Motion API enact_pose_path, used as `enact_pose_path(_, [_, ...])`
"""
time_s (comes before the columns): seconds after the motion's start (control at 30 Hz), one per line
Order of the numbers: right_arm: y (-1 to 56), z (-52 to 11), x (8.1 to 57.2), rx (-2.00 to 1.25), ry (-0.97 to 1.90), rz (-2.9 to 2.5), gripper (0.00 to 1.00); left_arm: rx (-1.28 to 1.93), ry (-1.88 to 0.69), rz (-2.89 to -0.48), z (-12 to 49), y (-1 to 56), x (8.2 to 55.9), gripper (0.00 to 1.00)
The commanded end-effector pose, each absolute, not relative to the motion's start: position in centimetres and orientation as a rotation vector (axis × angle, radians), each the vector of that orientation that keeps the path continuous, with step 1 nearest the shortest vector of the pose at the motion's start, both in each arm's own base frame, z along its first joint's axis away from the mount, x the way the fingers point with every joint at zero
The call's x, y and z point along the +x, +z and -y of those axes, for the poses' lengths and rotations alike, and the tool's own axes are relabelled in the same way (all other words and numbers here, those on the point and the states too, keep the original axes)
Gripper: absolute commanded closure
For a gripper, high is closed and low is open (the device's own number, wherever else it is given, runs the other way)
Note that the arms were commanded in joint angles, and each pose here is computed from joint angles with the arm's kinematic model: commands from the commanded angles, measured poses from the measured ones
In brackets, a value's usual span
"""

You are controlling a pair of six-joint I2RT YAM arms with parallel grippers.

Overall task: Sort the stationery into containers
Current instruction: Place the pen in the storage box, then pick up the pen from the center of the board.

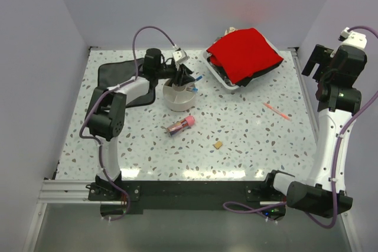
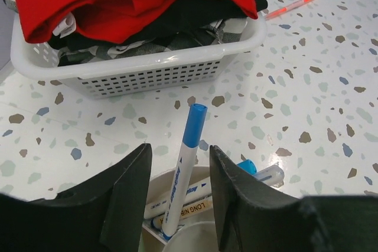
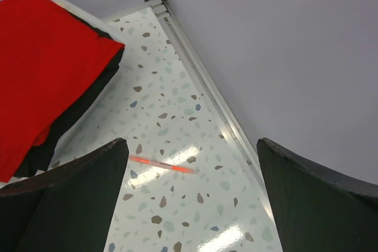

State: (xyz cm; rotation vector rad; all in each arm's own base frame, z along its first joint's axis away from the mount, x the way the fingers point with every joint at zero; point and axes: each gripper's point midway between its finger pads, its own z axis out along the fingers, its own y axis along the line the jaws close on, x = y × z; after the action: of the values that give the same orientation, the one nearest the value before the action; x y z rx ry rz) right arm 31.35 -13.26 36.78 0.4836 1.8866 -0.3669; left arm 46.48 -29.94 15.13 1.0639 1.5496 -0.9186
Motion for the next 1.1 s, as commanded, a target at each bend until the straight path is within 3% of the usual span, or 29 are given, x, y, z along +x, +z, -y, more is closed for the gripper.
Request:
enact_pose_path(0.0, [38.5,12.6,31.1,0.419,-0.347,-1.852,0.01,1.079,-0.898,-1.394,29.6,22.2,45.6,0.48])
enact_pose_path(0.07, [37.5,12.0,31.2,0.378,-0.319,-1.887,0.01,1.06,-0.867,-1.324,29.4,26.1,45.3,0.47])
enact_pose_path(0.13, [35.5,10.7,31.6,0.278,-0.263,-1.957,0.01,0.965,-0.634,-1.338,29.0,30.0,47.4,0.41])
enact_pose_path(0.3, [32.0,8.9,31.9,0.274,-0.128,-2.08,0.01,1.215,-0.614,-1.321,31.7,29.5,44.2,0.25])
enact_pose_path(0.53, [25.4,5.5,31.5,-0.094,0.111,-2.416,0.05,1.347,-0.77,-1.25,34.7,29.3,40.5,0.25])
enact_pose_path(0.73, [21.5,8.3,30.6,-0.526,-0.134,-2.438,0.12,1.277,-0.756,-1.32,33.6,29.3,39.7,0.26])
enact_pose_path(0.87, [16.6,9.4,29.6,-0.731,-0.147,-2.498,0.3,1.284,-0.707,-1.343,32.5,28.8,38.8,0.25])
enact_pose_path(0.93, [14.9,9.7,29.4,-0.843,-0.098,-2.485,0.34,1.293,-0.7,-1.365,32.1,28.5,38.2,0.25])
enact_pose_path(1.07, [12.6,11.2,31.3,-0.91,-0.112,-2.442,0.49,1.315,-0.678,-1.39,31.7,27.6,37.7,0.25])
